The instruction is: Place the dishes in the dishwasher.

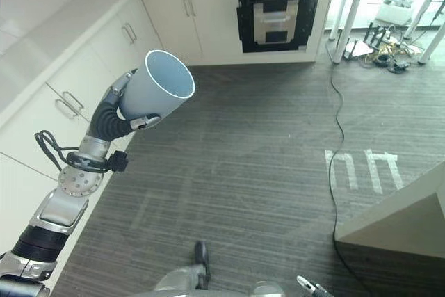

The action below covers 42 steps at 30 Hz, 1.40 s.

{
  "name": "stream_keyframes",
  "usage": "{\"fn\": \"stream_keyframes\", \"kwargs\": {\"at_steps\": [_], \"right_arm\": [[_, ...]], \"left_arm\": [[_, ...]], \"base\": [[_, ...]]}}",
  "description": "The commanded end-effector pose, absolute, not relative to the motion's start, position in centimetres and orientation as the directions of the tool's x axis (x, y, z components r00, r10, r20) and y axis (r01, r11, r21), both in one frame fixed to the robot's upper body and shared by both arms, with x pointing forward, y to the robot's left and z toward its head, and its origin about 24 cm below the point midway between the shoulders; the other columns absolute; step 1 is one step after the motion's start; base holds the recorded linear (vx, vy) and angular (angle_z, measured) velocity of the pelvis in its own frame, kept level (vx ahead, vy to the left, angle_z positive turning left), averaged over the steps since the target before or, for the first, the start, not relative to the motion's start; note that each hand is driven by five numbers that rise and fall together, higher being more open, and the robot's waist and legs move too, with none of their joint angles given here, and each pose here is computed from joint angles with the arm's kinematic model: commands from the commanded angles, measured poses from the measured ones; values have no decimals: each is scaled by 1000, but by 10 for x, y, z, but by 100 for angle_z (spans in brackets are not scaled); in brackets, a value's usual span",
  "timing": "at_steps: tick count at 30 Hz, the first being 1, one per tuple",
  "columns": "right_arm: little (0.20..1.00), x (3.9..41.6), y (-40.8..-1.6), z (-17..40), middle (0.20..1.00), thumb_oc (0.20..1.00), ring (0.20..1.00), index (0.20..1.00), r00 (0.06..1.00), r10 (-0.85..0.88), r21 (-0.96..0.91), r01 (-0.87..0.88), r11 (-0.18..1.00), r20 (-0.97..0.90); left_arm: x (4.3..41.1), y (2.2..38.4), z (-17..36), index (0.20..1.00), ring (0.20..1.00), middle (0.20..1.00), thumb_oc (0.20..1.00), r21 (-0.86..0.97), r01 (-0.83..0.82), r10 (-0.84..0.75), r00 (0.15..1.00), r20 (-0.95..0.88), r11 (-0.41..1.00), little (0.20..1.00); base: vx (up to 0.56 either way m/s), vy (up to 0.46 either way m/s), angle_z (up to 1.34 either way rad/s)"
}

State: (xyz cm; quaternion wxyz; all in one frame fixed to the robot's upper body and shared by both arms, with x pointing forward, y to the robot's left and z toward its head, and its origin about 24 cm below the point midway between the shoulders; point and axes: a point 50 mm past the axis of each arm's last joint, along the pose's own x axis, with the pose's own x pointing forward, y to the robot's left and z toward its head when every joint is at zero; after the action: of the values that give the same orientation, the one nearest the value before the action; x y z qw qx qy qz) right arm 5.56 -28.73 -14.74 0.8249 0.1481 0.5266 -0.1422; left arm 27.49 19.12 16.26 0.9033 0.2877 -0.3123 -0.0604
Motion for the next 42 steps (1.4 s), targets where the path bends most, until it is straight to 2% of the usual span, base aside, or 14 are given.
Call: {"fn": "stream_keyframes", "kwargs": {"at_steps": [1,6,13,19,25,27,38,40,42], "right_arm": [[1000,68,-270,-150,1000,1000,1000,1000,450,-20,153,345,926,-893],[1000,96,-248,-145,1000,1000,1000,1000,570,47,204,215,955,-820],[1000,105,-247,-138,1000,1000,1000,1000,630,65,221,174,960,-774],[1000,109,-241,-142,1000,1000,1000,1000,601,46,220,219,951,-798],[1000,115,-259,-138,1000,1000,1000,1000,575,-23,168,277,946,-818],[1000,107,-268,-139,1000,1000,1000,1000,555,-60,161,342,926,-830],[1000,83,-272,-147,1000,1000,1000,1000,435,-91,56,313,948,-896],[1000,71,-273,-150,1000,1000,1000,1000,397,-103,62,381,922,-912],[1000,64,-265,-153,1000,1000,1000,1000,403,-107,34,329,944,-909]], "left_arm": [[272,196,204,200,200,200,200,505,-153,-287,669,686,850,200],[275,196,204,200,200,200,200,544,-134,-330,669,666,828,200],[280,196,217,200,200,200,200,548,-151,-336,648,683,823,200],[277,189,212,200,200,200,200,548,-154,-343,634,693,822,200],[273,193,218,200,200,200,200,519,-167,-315,629,711,838,200],[274,204,222,200,200,200,200,504,-177,-288,644,709,845,200],[259,240,206,200,200,200,200,508,-341,-165,681,714,791,200],[259,241,209,200,200,200,200,533,-308,-192,700,688,788,200],[261,233,212,200,200,200,200,557,-279,-241,689,684,782,200]], "base": [[256,183,-40],[261,138,-15],[293,-116,40],[348,-250,23],[226,-210,8],[439,-208,-7],[634,86,-83],[787,193,-148],[441,193,-75]]}}
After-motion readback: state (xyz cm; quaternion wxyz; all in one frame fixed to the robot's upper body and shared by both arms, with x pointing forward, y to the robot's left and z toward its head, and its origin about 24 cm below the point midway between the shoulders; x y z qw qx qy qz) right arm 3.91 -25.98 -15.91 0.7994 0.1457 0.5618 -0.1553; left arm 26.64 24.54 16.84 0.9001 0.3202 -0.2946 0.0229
